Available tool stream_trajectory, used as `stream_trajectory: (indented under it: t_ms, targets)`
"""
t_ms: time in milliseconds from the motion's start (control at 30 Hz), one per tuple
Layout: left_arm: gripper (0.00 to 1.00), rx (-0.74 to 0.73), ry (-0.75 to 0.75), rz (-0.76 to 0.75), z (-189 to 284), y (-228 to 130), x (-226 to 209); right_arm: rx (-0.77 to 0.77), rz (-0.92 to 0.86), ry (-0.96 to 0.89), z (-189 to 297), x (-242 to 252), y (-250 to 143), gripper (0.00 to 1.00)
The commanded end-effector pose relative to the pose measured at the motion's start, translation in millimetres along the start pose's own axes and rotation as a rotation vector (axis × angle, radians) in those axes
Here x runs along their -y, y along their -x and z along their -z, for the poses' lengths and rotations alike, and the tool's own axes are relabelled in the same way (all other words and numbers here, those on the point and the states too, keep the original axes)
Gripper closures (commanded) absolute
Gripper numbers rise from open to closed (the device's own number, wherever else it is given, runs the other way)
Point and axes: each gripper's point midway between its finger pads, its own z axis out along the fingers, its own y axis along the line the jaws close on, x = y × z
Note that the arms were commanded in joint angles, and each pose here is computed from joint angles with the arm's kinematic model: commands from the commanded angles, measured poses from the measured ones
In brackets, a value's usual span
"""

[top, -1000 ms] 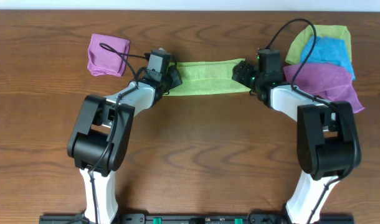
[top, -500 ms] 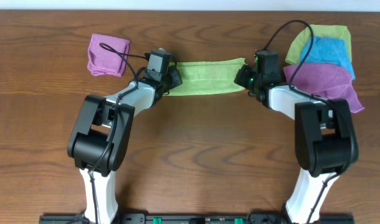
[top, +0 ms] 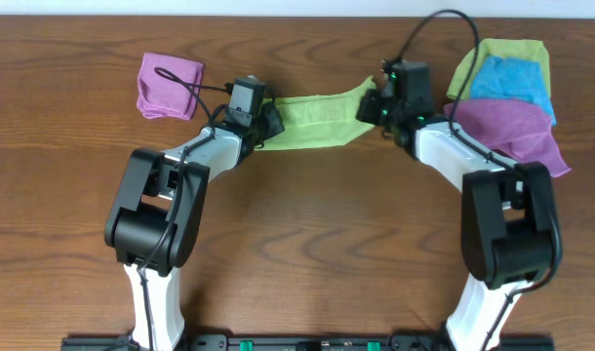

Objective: Fold the cloth
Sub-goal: 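Fold the right end of the strip over toward the left gripper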

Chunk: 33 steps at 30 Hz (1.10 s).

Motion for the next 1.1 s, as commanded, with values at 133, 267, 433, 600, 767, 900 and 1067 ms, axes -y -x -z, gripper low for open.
stream_trajectory:
  t_ms: [133,267,433,600,767,900,1067]
  targets:
    - [0.94,-0.005,0.046,0.019,-4,-1,-16,0.035,0.124,0.117,9,-77,9,0.99]
    - [0.94,-0.005,0.046,0.019,-4,-1,-16,0.013,0.159,0.153,8,-102,-7,0.99]
    - [0.94,-0.003,0.044,0.018,-3,0,-15,0.006,0.182,0.179,7,-127,-21,0.99]
    - [0.94,0.004,0.039,0.017,0,3,-12,0.008,0.205,0.182,6,-144,-33,0.99]
    - [0.94,0.017,0.038,0.025,7,11,-13,0.006,0.216,0.184,6,-150,-38,0.99]
    - [0.94,0.048,0.038,0.035,22,27,-14,-0.001,0.208,0.179,2,-148,-41,0.99]
    - [0.94,0.087,0.038,0.05,47,48,-16,0.002,0.212,0.183,0,-150,-42,0.99]
